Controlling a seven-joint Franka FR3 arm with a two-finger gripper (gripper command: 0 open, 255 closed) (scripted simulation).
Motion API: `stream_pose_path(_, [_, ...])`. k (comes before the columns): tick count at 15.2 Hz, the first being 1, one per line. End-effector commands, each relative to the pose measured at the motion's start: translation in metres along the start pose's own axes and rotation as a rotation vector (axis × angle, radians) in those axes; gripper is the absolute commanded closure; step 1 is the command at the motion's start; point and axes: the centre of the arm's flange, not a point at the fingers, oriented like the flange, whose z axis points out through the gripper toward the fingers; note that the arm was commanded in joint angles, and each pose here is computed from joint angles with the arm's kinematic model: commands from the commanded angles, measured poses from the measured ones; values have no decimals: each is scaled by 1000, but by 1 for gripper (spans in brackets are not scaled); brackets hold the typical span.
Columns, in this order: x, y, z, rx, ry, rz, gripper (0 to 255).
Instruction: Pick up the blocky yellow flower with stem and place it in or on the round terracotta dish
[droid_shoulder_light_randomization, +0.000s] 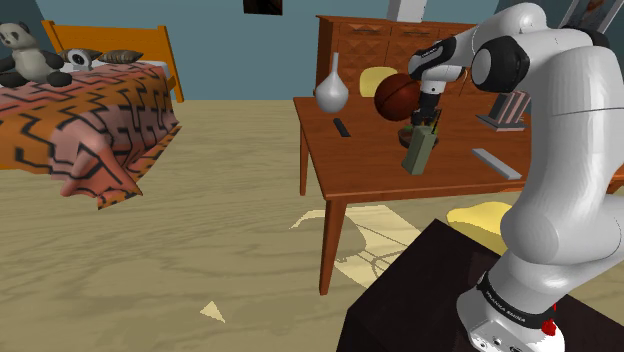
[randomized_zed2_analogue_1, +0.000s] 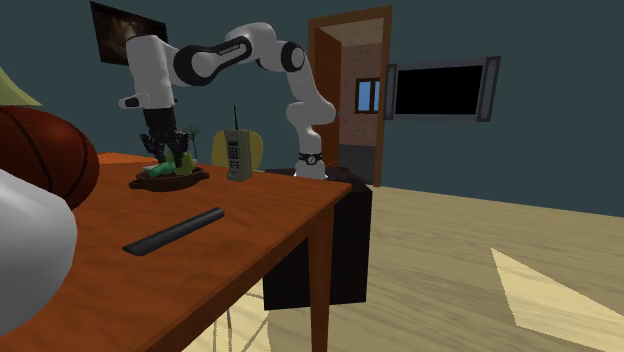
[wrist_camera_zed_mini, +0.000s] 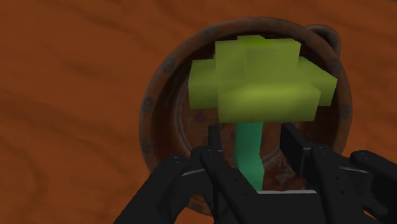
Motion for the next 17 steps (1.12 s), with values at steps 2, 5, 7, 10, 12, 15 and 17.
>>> stream_pose_path(2, [0,0,0,0,0,0,0])
stream_pose_path(5, [0,0,0,0,0,0,0])
stream_pose_path(7, [0,0,-26,0,0,0,0])
stream_pose_path(10, [0,0,-50,0,0,0,0])
stream_pose_path(12, [0,0,-50,0,0,0,0])
stream_pose_path(15, [0,0,-50,0,0,0,0])
stream_pose_path(17, [0,0,-50,0,0,0,0])
